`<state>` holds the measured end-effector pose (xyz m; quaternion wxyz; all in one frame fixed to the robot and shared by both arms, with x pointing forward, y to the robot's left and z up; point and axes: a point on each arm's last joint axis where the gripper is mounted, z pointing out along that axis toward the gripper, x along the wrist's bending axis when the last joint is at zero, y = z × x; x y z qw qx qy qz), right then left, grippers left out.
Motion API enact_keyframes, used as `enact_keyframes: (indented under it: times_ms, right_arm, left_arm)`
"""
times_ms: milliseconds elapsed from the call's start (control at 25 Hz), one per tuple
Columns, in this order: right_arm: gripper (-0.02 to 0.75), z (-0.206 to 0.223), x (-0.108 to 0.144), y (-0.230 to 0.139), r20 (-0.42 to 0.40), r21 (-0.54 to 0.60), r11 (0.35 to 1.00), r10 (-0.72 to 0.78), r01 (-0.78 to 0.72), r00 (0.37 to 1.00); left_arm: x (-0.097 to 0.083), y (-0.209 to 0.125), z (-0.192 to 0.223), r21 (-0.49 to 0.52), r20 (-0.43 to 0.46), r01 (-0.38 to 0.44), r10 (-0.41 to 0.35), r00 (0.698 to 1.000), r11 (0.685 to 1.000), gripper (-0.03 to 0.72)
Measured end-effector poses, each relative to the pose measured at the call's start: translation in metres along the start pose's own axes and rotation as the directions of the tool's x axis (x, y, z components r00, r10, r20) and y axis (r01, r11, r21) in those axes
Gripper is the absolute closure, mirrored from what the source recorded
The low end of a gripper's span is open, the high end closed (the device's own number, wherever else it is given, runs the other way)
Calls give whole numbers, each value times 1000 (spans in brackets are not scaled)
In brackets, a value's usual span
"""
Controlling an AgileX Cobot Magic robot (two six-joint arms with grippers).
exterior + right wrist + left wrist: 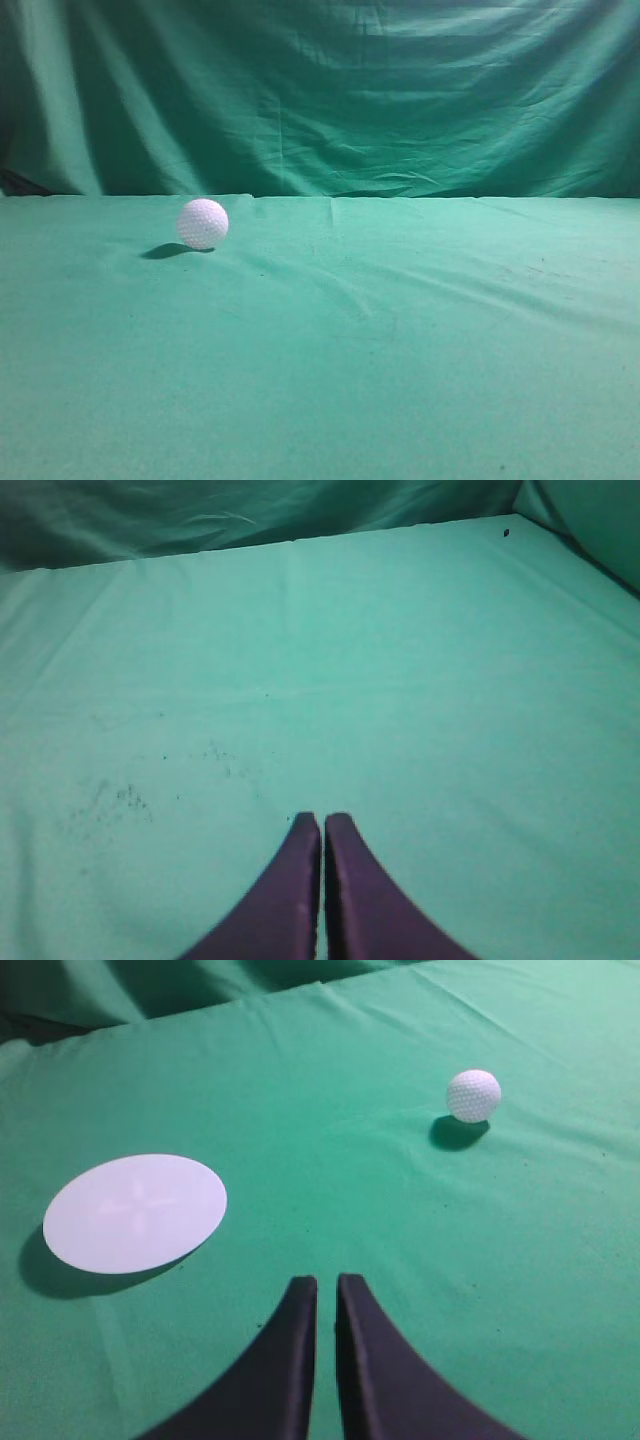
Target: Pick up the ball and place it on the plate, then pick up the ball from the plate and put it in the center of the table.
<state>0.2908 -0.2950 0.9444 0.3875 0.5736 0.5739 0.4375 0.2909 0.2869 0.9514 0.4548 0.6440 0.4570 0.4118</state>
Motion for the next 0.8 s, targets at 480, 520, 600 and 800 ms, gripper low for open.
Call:
enact_keyframes:
  times_ms: [480, 520, 600, 800]
  right_arm:
    - [738, 0, 0, 0, 0, 0, 1000, 0, 0, 1000]
    - [738, 0, 0, 0, 0, 0, 1000, 0, 0, 1000]
    - [738, 0, 0, 0, 0, 0, 1000, 0, 0, 1000]
    - [738, 0, 0, 0, 0, 0, 1000, 0, 0, 1000]
  left_arm:
    - [1, -1, 0, 21, -16, 54, -54, 998, 998, 642]
    - [1, -1, 0, 21, -16, 54, -54, 998, 998, 642]
    - [1, -1, 0, 21, -16, 54, -54, 998, 998, 642]
    - [1, -1, 0, 21, -16, 54, -54, 998, 998, 642]
